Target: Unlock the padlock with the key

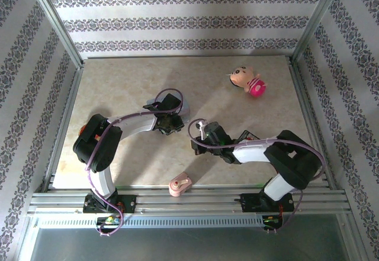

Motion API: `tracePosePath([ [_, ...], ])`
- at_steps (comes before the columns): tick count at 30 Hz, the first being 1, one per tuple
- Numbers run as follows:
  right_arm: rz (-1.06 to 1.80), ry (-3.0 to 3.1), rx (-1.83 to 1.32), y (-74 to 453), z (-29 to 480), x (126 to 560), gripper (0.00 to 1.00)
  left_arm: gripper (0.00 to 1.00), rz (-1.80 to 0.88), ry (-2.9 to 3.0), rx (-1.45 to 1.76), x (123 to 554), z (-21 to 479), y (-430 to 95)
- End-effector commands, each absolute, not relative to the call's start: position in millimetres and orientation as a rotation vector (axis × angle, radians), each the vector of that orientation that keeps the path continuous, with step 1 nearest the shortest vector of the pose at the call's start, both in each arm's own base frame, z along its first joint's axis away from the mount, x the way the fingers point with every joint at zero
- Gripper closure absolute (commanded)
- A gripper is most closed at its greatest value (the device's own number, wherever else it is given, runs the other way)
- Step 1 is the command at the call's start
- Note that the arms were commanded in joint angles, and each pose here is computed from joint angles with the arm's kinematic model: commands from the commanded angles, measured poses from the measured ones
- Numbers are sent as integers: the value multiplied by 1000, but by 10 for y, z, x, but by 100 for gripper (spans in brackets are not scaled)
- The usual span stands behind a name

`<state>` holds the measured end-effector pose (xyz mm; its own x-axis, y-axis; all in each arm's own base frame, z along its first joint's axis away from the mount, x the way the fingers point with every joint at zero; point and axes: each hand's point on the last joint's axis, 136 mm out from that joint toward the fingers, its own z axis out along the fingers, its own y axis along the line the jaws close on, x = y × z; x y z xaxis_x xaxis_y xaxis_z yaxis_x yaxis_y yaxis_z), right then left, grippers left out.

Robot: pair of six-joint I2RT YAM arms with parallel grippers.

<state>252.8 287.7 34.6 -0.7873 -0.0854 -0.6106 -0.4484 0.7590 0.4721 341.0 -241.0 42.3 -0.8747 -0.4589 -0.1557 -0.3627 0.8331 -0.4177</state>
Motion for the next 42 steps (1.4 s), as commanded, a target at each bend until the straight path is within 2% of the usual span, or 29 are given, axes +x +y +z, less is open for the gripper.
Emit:
tracePosePath([
  [1,866,2283,-390,3055,484,2651,100,75,-690,2694,-619,3549,677,-2584],
  [42,871,2170,-287,3193,386,2882,100,76,-752,2704,-634,3511,593,-2635],
])
